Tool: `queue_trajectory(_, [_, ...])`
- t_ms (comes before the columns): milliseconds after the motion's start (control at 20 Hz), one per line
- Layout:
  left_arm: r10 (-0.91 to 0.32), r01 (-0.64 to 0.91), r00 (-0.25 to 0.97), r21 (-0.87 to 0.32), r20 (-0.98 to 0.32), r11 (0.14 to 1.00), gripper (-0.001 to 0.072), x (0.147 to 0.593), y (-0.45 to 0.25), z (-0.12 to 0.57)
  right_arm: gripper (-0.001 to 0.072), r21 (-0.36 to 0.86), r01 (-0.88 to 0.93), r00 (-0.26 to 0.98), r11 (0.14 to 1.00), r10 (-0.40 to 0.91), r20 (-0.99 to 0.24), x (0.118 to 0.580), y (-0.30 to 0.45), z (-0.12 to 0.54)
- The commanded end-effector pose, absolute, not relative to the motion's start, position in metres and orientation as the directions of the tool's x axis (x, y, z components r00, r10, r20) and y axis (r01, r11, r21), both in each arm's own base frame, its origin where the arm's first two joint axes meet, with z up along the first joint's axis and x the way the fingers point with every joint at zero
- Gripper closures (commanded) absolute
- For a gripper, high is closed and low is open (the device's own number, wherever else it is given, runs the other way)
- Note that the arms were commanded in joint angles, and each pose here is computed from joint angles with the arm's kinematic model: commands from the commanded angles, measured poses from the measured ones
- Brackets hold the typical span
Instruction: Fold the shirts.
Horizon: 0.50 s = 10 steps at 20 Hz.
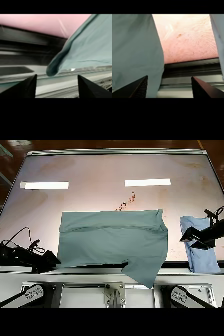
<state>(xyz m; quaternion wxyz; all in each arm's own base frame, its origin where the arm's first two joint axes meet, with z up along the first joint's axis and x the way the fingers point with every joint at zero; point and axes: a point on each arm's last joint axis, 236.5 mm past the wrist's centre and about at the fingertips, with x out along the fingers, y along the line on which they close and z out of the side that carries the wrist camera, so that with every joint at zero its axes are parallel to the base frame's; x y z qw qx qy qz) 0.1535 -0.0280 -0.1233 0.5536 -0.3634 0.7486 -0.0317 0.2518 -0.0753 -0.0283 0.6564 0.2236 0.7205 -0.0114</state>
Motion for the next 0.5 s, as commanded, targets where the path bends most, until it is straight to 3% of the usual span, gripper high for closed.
queue_trajectory(0, [-0.577,-0.524,-0.024,-0.481,-0.817,0.703,0.0181,0.174,-0.029,-0.129,0.0041,0.289,0.340,-0.031,0.895,0.318,-0.948,0.253,-0.073,-0.029])
queue_trajectory(100, [-0.564,-0.513,-0.007,-0.481,-0.826,0.711,0.0215,0.181,-0.030,-0.131,0.0042,0.289,0.340,-0.031,0.895,0.318,-0.948,0.253,-0.073,-0.029])
queue_trajectory(150, [-0.558,-0.500,-0.011,-0.479,-0.830,0.722,0.0296,0.182,-0.032,-0.132,0.0041,0.289,0.341,-0.031,0.895,0.318,-0.947,0.253,-0.073,-0.029])
queue_trajectory(300, [-0.553,-0.447,-0.047,-0.477,-0.832,0.757,0.0631,0.180,-0.044,-0.133,0.0041,0.282,0.337,-0.044,0.898,0.314,-0.948,0.249,-0.073,-0.032])
queue_trajectory(350, [-0.554,-0.433,-0.059,-0.478,-0.831,0.764,0.0664,0.179,-0.047,-0.132,0.0041,0.274,0.342,-0.073,0.899,0.316,-0.946,0.240,-0.072,-0.038])
queue_trajectory(450, [-0.560,-0.408,-0.080,-0.486,-0.824,0.773,0.0665,0.175,-0.053,-0.130,0.0042,0.312,0.357,-0.144,0.880,0.382,-0.913,0.213,-0.050,-0.053])
